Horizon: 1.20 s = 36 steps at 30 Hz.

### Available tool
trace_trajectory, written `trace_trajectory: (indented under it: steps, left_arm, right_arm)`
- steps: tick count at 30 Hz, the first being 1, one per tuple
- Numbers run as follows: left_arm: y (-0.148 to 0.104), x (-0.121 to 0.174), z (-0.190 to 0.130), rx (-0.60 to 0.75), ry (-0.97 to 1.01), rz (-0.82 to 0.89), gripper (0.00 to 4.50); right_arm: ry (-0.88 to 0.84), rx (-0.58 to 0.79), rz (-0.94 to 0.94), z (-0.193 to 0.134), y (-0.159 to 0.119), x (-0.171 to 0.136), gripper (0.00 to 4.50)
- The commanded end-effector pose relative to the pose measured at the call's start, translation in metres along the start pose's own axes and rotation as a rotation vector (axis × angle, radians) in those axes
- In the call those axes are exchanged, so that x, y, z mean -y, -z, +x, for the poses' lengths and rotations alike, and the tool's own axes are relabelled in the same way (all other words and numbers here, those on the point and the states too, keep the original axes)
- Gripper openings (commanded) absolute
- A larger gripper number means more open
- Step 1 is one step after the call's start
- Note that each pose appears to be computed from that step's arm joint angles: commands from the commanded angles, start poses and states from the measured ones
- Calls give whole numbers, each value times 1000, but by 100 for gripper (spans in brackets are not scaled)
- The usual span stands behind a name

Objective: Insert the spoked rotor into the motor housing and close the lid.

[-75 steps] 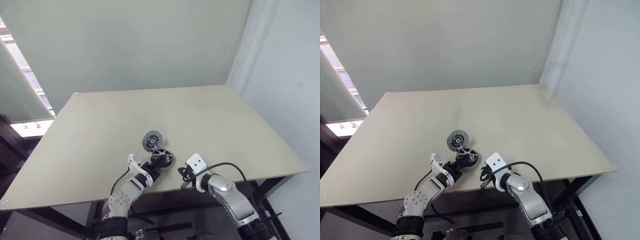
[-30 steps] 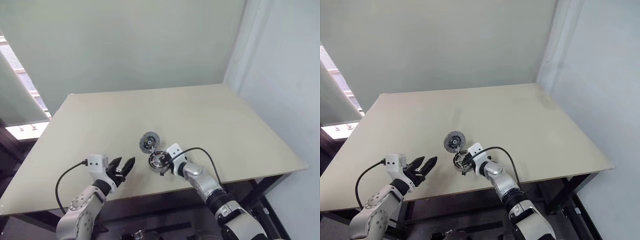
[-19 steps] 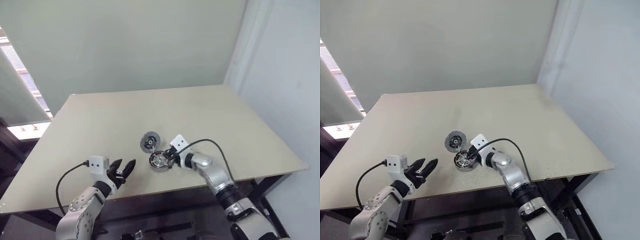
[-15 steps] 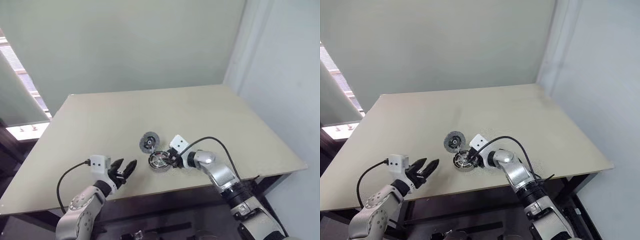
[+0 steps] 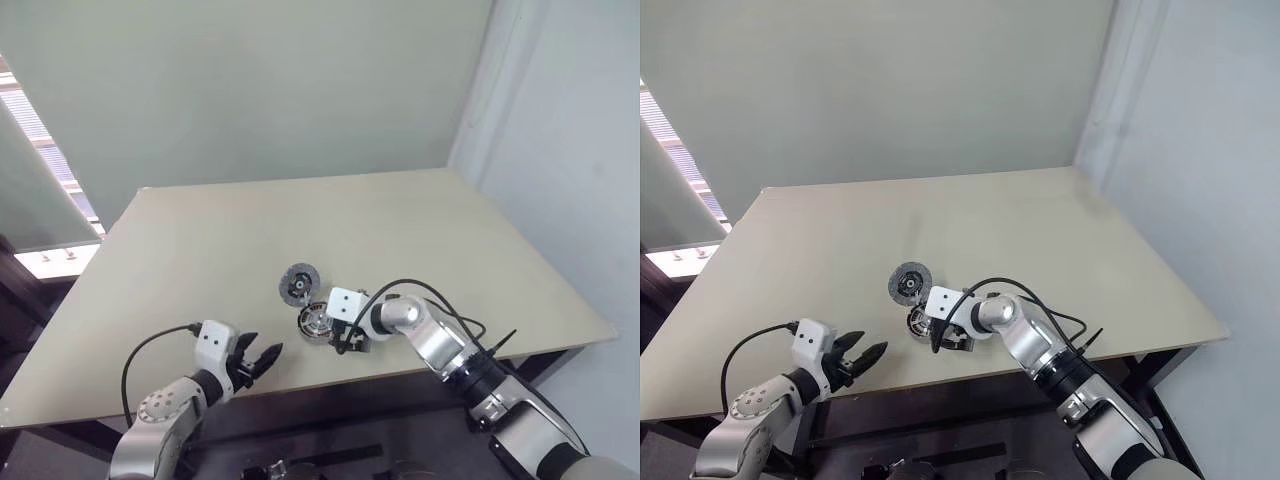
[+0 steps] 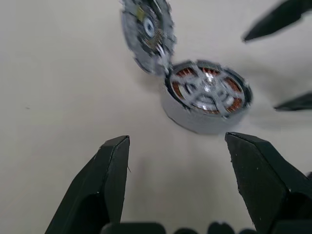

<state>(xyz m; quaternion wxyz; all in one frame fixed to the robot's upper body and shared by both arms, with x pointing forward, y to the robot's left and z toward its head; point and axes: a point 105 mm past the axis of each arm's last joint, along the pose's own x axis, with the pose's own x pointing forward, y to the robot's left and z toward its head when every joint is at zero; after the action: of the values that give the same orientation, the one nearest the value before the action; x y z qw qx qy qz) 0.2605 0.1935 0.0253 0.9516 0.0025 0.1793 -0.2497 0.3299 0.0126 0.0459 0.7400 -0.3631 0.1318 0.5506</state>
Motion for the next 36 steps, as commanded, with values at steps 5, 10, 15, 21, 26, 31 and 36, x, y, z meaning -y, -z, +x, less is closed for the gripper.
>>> trace_trajectory:
  steps: [5, 10, 15, 21, 26, 31, 36]
  left_arm:
    - [-10, -2, -2, 26, -12, 25, 278]
    - [-11, -4, -2, 35, -33, 4, 99]
    - [-11, -6, -2, 27, -48, 5, 3]
    - [-11, -7, -2, 27, -53, 3, 3]
    - [-10, -6, -2, 23, -56, -2, 0]
    - [-9, -6, -3, 19, -59, -7, 0]
    - [-8, -6, -2, 16, -61, -10, 0]
  right_arm:
    - [-27, -29, -79, 7, 0, 1, 450]
    - [-37, -55, -89, 13, 8, -2, 450]
    - [-17, -67, -103, 18, 11, 1, 450]
    - [2, -73, -117, 22, 13, 3, 450]
    - [3, -73, -122, 22, 13, 3, 319]
    - [0, -77, -133, 22, 14, 3, 139]
    - [-1, -77, -156, 21, 12, 4, 3]
